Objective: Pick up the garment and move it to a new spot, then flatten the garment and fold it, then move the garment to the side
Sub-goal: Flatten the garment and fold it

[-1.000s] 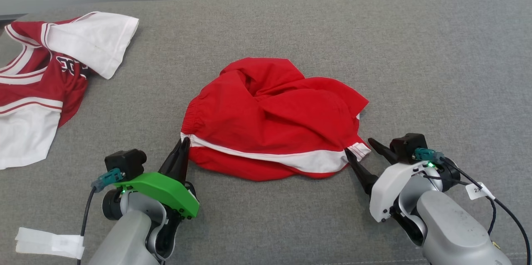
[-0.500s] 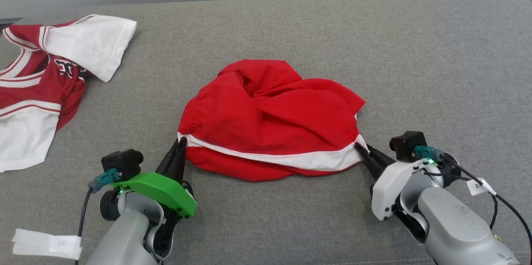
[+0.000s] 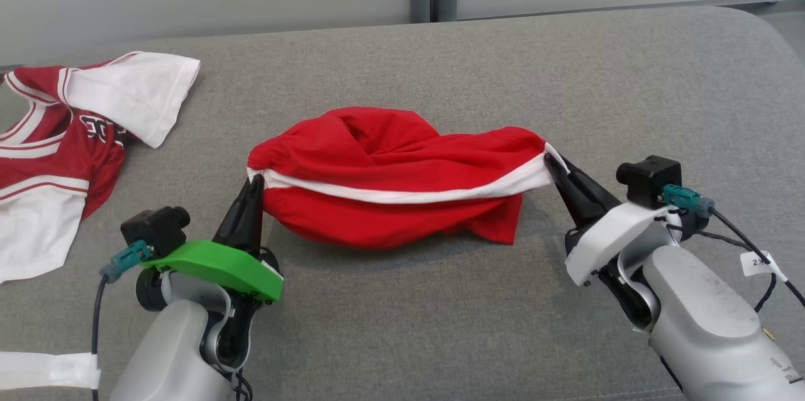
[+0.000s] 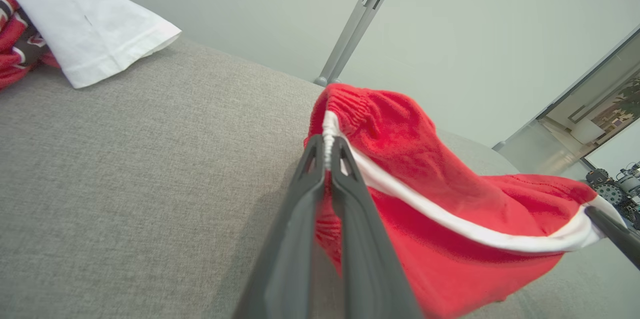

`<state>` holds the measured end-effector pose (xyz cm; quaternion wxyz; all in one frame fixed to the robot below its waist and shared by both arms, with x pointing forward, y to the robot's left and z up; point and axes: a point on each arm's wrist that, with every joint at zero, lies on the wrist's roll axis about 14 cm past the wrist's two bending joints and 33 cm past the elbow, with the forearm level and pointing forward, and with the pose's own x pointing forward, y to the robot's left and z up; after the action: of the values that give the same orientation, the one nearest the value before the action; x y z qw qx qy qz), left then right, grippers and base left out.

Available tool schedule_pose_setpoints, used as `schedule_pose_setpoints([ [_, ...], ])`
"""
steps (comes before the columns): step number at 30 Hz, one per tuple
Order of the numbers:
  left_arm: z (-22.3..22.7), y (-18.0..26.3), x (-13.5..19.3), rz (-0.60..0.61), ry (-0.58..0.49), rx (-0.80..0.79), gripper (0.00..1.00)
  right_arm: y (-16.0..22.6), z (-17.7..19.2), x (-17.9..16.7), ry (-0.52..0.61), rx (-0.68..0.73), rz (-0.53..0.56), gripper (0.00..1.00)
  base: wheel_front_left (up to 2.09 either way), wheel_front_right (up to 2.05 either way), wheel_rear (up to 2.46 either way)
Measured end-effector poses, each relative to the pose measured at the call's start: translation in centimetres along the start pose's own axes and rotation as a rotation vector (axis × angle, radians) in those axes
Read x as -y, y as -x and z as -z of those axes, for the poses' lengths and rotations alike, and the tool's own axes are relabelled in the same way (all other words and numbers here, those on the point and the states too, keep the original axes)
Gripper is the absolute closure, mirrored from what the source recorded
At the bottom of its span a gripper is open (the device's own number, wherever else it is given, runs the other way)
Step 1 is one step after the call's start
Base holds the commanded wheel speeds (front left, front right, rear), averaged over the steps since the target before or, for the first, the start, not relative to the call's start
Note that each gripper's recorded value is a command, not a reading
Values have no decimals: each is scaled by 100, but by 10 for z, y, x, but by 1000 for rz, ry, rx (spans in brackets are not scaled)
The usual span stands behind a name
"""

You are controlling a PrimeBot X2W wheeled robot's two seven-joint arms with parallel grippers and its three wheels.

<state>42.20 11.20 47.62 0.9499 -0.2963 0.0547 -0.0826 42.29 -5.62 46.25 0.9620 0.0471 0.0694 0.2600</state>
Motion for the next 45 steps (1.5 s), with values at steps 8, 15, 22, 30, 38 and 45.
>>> schedule_pose_setpoints([
  [8,-51,-4,31,94,43,161,100,5,-84,-2,-161,276,24,100,0,0,0],
  [15,-97,2,72,223,96,306,100,36,-160,2,-342,553,24,100,0,0,0],
  [22,-141,23,113,363,155,444,100,75,-194,3,-405,694,6,100,0,0,0],
  [30,-165,48,160,534,164,520,100,112,-231,0,-406,823,-48,100,0,0,0],
  [38,-136,11,146,471,70,310,100,62,-177,3,-583,543,-48,100,0,0,0],
  [45,-260,-13,193,552,-11,616,100,72,-350,58,-496,999,13,100,0,0,0],
])
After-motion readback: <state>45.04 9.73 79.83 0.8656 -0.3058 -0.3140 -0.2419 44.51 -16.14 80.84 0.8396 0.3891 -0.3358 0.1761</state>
